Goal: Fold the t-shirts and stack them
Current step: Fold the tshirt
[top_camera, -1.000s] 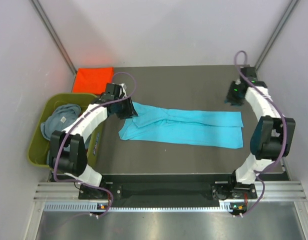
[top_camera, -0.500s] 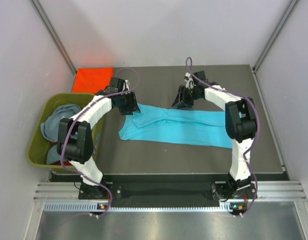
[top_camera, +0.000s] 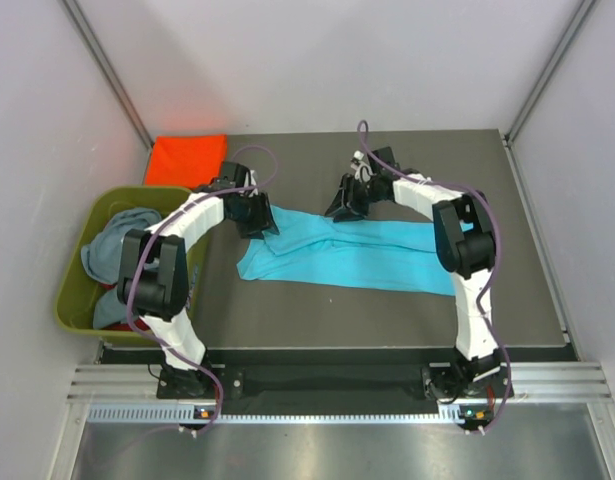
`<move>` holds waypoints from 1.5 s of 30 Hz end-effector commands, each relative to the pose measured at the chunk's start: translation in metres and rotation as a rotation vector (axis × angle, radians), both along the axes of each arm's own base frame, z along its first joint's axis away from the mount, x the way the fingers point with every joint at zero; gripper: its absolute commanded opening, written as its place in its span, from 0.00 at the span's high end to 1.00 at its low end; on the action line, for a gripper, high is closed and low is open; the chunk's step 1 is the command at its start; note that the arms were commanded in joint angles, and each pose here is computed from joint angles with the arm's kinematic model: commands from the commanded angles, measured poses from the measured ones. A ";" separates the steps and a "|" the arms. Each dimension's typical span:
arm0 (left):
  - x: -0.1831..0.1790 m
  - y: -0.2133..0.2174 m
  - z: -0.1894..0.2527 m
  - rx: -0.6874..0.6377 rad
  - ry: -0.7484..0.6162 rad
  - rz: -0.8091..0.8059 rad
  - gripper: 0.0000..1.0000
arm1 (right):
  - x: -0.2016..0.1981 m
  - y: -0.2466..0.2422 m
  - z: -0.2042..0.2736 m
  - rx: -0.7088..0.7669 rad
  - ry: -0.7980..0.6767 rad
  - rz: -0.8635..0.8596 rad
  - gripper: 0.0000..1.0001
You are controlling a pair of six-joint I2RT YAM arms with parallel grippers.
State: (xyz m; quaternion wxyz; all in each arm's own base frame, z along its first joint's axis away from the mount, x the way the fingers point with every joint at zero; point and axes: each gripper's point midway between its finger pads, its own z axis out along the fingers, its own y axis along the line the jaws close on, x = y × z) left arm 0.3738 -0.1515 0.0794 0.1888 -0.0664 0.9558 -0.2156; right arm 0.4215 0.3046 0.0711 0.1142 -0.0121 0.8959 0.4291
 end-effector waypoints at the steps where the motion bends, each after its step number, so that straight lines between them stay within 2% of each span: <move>1: 0.004 0.000 0.005 -0.015 -0.010 0.000 0.47 | 0.011 0.015 0.018 0.074 -0.037 0.013 0.57; 3: 0.004 0.001 0.003 -0.014 0.005 0.016 0.42 | 0.009 0.018 0.013 0.086 -0.013 0.019 0.57; 9: 0.000 0.014 -0.002 0.026 0.022 0.074 0.41 | 0.013 0.027 0.009 0.105 0.009 0.025 0.57; 19: 0.005 0.009 -0.018 -0.083 0.066 0.101 0.47 | 0.014 0.040 0.009 0.144 0.024 0.017 0.59; 26: 0.015 0.006 -0.030 -0.098 0.070 0.106 0.50 | 0.018 0.043 0.005 0.140 0.029 0.017 0.60; 31: 0.020 0.005 -0.033 -0.099 0.070 0.110 0.59 | 0.018 0.046 0.001 0.132 0.034 0.025 0.61; 37: 0.021 0.004 -0.034 -0.102 0.083 0.098 0.72 | 0.022 0.051 -0.005 0.110 0.033 0.033 0.71; 44: 0.026 0.005 -0.022 -0.090 0.067 0.087 0.96 | 0.022 0.052 0.005 0.102 0.017 0.038 0.95; 45: 0.026 0.005 -0.020 -0.090 0.065 0.086 1.00 | 0.020 0.052 0.007 0.103 0.015 0.042 0.96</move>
